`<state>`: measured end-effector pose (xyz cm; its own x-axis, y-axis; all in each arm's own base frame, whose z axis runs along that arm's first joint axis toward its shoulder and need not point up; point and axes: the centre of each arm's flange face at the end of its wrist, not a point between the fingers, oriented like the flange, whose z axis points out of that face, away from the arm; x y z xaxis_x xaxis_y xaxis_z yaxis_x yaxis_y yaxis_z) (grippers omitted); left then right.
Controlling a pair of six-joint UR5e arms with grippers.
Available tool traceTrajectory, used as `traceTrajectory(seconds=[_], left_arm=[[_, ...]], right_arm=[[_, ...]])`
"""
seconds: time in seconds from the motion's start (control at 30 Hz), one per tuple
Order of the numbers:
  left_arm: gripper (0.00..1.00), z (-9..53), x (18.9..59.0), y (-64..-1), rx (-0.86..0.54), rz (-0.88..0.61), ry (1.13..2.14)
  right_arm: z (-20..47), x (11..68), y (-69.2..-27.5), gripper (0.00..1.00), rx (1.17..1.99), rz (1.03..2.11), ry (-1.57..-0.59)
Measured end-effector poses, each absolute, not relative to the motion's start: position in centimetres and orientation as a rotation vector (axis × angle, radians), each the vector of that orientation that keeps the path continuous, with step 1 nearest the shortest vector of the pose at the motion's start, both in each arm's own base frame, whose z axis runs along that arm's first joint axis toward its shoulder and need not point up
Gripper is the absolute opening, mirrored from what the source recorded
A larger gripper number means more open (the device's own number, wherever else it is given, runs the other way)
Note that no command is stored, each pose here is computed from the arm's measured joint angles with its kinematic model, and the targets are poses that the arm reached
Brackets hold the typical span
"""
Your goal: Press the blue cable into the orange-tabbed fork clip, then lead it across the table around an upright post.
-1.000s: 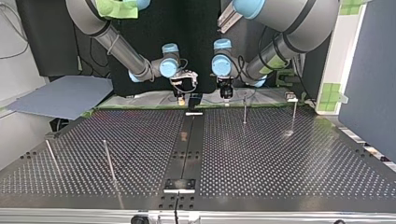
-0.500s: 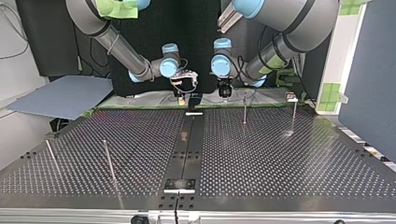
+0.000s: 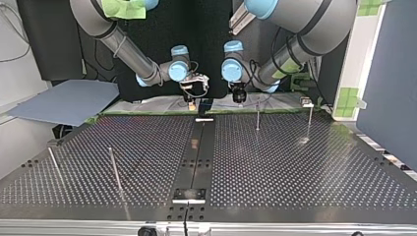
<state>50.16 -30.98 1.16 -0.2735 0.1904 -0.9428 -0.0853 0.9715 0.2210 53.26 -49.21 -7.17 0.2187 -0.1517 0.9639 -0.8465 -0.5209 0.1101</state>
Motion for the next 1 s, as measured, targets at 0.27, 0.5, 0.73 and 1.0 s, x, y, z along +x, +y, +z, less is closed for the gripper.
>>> traceTrajectory(seconds=[0.27, 0.5, 0.73, 1.0], left_arm=[[0.00, 1.2, 50.2, -31.0, 0.075, 0.264, 1.830], [0.06, 1.3, 50.3, -31.2, 0.094, 0.250, 1.840], [0.37, 1.5, 50.2, -32.0, 0.124, 0.225, 1.864], [0.98, 1.6, 50.1, -32.8, 0.151, 0.193, 1.871]], right_arm=[[-7.2, 53.2, -49.2, 0.00, 1.835, 1.340, -0.925], [-7.2, 53.1, -49.3, 0.00, 1.834, 1.338, -0.926], [-7.2, 53.1, -49.3, 0.00, 1.834, 1.339, -0.926], [-7.3, 53.1, -49.4, 0.00, 1.833, 1.338, -0.927]])
